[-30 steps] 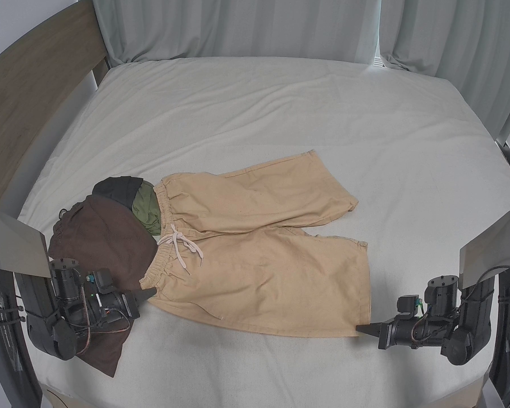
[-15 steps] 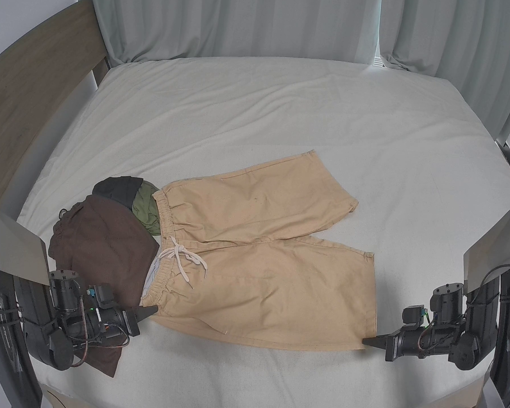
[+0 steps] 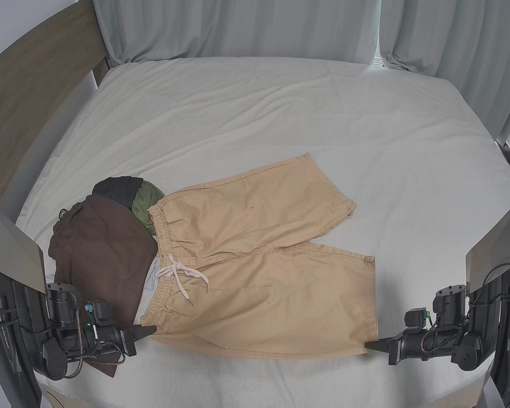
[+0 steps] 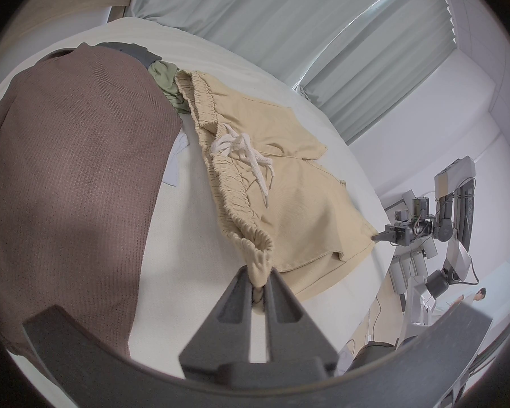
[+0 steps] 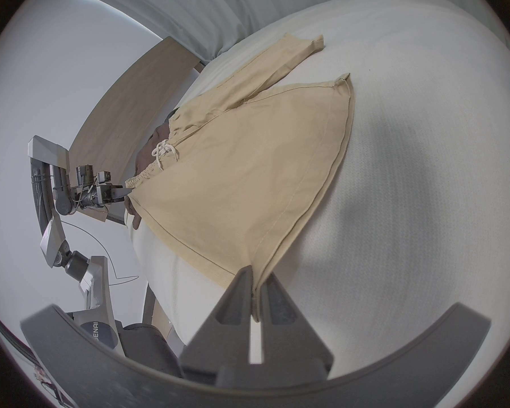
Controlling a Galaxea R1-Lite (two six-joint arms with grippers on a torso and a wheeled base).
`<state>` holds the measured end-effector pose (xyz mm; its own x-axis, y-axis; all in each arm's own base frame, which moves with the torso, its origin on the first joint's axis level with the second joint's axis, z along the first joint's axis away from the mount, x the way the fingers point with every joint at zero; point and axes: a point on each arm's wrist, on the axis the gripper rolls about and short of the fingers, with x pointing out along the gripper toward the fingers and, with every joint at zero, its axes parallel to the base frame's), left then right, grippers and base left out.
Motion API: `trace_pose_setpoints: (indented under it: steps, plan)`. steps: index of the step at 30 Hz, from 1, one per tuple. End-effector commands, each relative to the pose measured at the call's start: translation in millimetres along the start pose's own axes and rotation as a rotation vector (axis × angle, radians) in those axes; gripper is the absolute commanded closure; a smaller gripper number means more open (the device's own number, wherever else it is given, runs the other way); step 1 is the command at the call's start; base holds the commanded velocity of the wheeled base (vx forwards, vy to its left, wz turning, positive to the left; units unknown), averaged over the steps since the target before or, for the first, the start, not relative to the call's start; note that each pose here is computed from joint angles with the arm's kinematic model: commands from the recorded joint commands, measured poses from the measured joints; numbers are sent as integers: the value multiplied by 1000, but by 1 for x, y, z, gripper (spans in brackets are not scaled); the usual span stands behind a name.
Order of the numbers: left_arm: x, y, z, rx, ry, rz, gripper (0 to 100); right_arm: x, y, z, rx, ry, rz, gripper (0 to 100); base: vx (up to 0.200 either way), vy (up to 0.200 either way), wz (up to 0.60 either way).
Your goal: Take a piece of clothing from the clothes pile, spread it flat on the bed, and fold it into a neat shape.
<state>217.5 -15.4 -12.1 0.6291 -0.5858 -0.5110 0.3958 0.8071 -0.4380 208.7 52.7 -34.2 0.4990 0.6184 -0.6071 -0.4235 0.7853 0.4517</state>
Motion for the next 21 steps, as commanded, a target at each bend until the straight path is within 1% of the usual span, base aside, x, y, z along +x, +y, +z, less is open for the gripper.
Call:
trace_pose_setpoints:
  steps: [1,5,7,10,12,14,17,18,21]
  plan:
    - [-3,-1,-4,-14,17,5,100,-3,1,-3,7,11,-2,100,0,0,0]
    - [-5,-2,-1,-4,4,0,100,-8,3,4,-10,-24,16,100,0,0,0]
    - [-7,-4,1,3,-7,-29,100,-12,6,9,-26,-48,25,100,0,0,0]
    - [-7,-5,1,4,-3,-60,100,-13,7,10,-36,-56,27,100,0,0,0]
    - [-7,-4,1,9,-2,-60,100,-12,7,10,-41,-54,27,100,0,0,0]
    - [-9,-1,0,3,-3,-52,100,-13,8,10,-56,-54,29,100,0,0,0]
    - [-9,3,-4,9,15,-93,100,-12,9,10,-63,-51,32,100,0,0,0]
    - [-10,6,-7,18,28,-112,100,-12,9,10,-65,-51,33,100,0,0,0]
    - [-15,14,-13,53,42,-120,100,-11,9,8,-74,-36,33,100,0,0,0]
